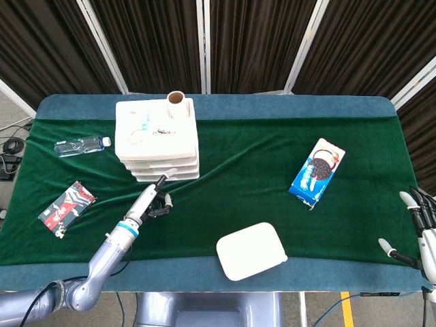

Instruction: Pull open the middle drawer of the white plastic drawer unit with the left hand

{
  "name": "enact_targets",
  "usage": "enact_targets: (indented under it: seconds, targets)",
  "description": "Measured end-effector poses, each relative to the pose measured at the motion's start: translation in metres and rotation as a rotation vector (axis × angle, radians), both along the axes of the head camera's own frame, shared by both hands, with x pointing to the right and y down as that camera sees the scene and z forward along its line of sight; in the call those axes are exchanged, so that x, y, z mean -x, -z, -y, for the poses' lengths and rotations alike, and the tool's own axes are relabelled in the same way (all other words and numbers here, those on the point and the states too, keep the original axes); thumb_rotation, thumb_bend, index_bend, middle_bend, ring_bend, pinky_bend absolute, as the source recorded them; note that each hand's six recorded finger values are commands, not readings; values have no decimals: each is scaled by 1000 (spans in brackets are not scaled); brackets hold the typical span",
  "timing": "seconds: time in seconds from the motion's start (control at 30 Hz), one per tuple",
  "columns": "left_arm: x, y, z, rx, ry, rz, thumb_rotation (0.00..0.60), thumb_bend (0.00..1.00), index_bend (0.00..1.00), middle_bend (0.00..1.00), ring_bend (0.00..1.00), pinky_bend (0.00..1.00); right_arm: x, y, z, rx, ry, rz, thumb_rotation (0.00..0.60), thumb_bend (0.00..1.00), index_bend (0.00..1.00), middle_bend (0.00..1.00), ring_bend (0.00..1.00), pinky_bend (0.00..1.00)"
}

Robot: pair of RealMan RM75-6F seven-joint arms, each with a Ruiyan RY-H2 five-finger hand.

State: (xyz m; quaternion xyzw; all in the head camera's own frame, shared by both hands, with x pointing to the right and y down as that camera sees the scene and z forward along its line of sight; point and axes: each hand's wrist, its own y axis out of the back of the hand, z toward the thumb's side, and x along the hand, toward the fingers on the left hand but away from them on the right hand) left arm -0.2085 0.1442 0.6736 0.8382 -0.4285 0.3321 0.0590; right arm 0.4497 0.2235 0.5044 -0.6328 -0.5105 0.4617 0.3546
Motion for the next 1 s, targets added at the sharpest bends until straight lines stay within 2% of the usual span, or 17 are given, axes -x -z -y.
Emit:
enact_targets:
  seconds: [0.43,1.0]
  targets:
    - [12,-8,6,6,36,17,600,949,0,833,698,747,0,0,0,0,-1,-2,600,85,64,0,0,0]
    - [9,-12,13,1,41,29,600,949,0,833,698,747,-2,-1,1,4,-6,-1,600,84,64,0,0,0]
